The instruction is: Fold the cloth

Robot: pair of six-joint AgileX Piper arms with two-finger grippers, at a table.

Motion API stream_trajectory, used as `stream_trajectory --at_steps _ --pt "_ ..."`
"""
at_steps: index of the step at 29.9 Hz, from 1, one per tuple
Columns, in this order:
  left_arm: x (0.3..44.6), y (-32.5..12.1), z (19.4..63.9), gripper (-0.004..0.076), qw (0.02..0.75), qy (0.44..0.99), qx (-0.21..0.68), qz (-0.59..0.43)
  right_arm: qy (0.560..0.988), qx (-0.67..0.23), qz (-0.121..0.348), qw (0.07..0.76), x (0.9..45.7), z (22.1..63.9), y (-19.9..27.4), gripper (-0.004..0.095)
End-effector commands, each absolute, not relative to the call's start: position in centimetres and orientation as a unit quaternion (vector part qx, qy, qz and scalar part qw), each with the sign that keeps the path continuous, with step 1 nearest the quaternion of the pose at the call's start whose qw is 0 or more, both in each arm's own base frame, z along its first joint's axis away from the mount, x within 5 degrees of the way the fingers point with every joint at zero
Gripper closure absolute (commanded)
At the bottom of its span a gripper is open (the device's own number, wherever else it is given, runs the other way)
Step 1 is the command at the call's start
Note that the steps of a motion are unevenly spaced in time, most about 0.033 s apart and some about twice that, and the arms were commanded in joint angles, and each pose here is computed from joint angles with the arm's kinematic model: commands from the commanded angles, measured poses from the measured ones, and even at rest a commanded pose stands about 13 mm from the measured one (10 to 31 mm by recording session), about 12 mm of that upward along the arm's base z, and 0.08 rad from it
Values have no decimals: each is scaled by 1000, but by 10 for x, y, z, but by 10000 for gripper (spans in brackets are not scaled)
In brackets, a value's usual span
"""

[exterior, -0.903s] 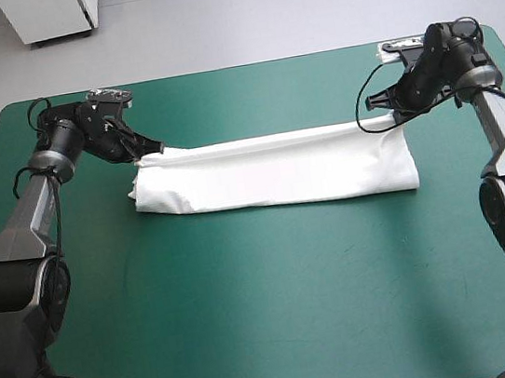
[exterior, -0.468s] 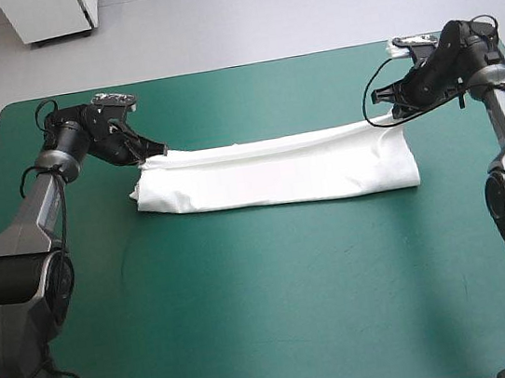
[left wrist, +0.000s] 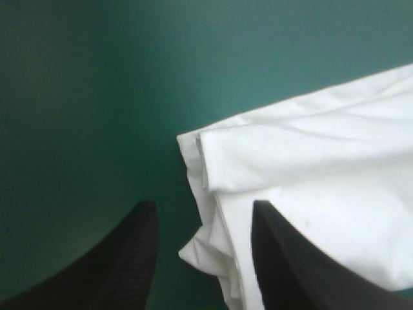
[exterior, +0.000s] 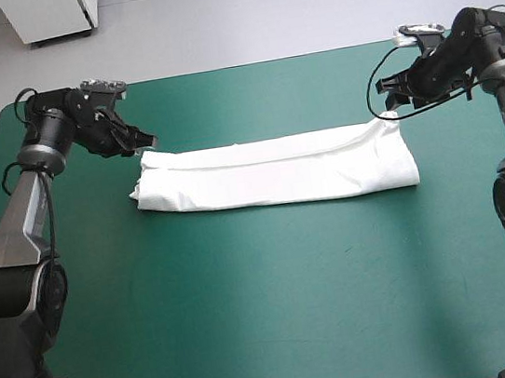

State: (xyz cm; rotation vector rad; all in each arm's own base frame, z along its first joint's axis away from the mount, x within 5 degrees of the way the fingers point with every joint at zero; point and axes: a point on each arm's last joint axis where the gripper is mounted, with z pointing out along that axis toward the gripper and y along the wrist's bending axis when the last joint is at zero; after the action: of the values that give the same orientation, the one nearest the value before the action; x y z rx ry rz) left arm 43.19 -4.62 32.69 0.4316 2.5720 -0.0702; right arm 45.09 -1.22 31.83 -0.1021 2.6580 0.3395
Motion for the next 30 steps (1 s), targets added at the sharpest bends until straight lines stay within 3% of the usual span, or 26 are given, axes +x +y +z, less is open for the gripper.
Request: stream_trajectory --at_steps 1,6,8,11,13,23,30 --pt "393 -46 413 367 371 915 156 -36 935 -39 127 329 415 399 -18 366" --pt "357 -70 454 377 414 883 173 -135 908 -47 110 402 363 463 -13 377" --pt "350 -80 460 465 420 872 196 -159 898 -51 104 425 345 481 -11 429" --pt "344 -94 461 724 416 862 232 -172 889 -57 100 442 319 496 -8 704" --pt "342 -103 459 730 412 859 254 -170 890 -71 87 443 303 498 -7 919" --pt "371 -148 410 731 336 869 271 -243 937 -59 20 344 264 439 -17 927" --pt "403 -176 358 731 295 870 278 -281 933 -54 -1 355 274 430 -22 927"
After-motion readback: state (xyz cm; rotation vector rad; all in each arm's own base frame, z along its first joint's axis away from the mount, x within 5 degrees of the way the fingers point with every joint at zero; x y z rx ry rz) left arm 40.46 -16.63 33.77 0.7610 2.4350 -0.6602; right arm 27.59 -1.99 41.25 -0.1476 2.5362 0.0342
